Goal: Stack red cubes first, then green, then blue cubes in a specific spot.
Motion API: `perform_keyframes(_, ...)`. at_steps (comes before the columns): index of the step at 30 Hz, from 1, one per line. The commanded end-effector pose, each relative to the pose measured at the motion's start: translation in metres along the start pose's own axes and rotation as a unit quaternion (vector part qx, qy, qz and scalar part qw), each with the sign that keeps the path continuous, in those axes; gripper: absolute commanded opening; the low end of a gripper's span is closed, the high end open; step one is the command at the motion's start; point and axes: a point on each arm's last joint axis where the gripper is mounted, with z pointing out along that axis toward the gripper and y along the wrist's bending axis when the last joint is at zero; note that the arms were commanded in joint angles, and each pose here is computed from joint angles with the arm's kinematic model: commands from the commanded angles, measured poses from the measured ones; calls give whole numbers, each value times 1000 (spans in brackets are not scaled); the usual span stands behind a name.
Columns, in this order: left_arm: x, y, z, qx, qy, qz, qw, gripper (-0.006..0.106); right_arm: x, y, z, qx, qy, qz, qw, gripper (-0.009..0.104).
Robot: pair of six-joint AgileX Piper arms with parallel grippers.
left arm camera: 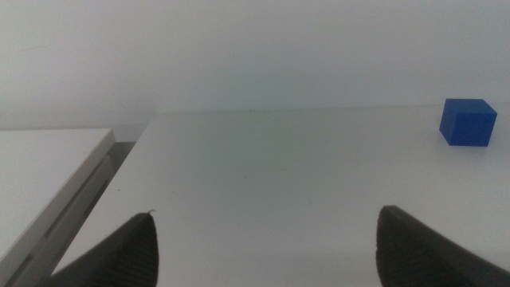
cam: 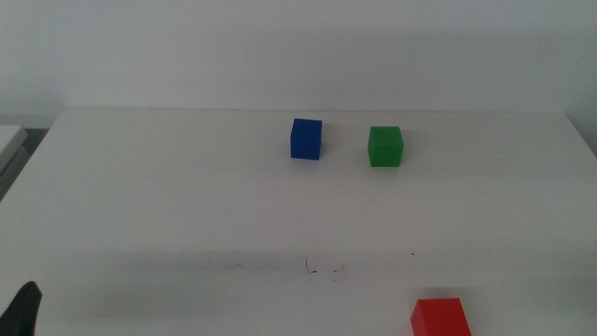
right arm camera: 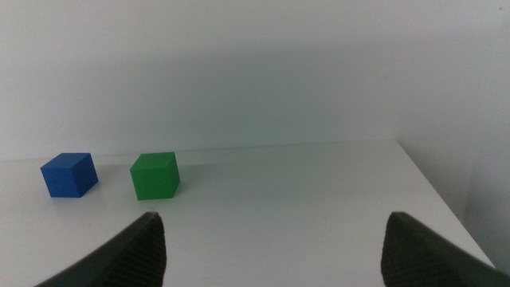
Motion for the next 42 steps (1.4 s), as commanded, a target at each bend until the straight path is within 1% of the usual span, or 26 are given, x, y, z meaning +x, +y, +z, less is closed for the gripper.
perform_keyframes(1, -2, 0, 0, 1, -9, -2, 1000, 94, 1, -1, 0, 4, 1, -7, 1000, 93)
perform_keyframes(8, -2, 0, 0, 1, -9, -2, 1000, 94, 2, -1, 0, 4, 7, -7, 1000, 93)
perform_keyframes(10, -2, 0, 0, 1, -9, -2, 1000, 94, 0, 0, -1, 2, 3, 15, 1000, 93)
perform_keyframes(13, -2, 0, 0, 1, -9, -2, 1000, 94, -25, 2, -4, -1, -26, 40, 999, 93)
perform_keyframes(15, -2, 0, 0, 1, -9, -2, 1000, 94, -41, 3, -1, -1, -16, 72, 997, 93)
perform_keyframes(17, -2, 0, 0, 1, -9, -2, 1000, 94, -56, 5, 3, 1, 27, 78, 997, 93)
perform_keyframes(20, -2, 0, 0, 1, -9, -2, 1000, 94, -76, 8, 12, 5, 150, 63, 987, 93)
perform_keyframes(21, -2, 0, 0, 1, -9, -2, 1000, 94, -82, 9, 18, 6, 199, 60, 978, 93)
perform_keyframes(22, -2, 0, 0, 1, -9, -2, 1000, 94, -90, 10, 20, 7, 229, 58, 972, 93)
perform_keyframes(24, -2, 0, 0, 1, -9, -2, 1000, 94, -99, 11, 26, 9, 309, 51, 950, 93)
perform_keyframes(26, -2, 0, 0, 1, -9, -2, 1000, 94, -103, 12, 32, 11, 357, 48, 933, 93)
perform_keyframes(28, -2, 0, 0, 1, -9, -2, 1000, 94, -102, 12, 42, 13, 374, 51, 926, 93)
perform_keyframes(31, -2, 0, 0, 1, -9, -2, 1000, 94, -98, 14, 52, 15, 390, 84, 917, 93)
perform_keyframes(34, -2, 0, 0, 1, -9, -2, 1000, 94, -96, 14, 56, 15, 401, 88, 912, 93)
perform_keyframes(37, -2, 0, 0, 1, -9, -2, 1000, 94, -96, 14, 56, 14, 400, 88, 912, 93)
perform_keyframes(42, -2, 0, 0, 1, -9, -2, 1000, 94, -99, 14, 59, 16, 378, 96, 921, 93)
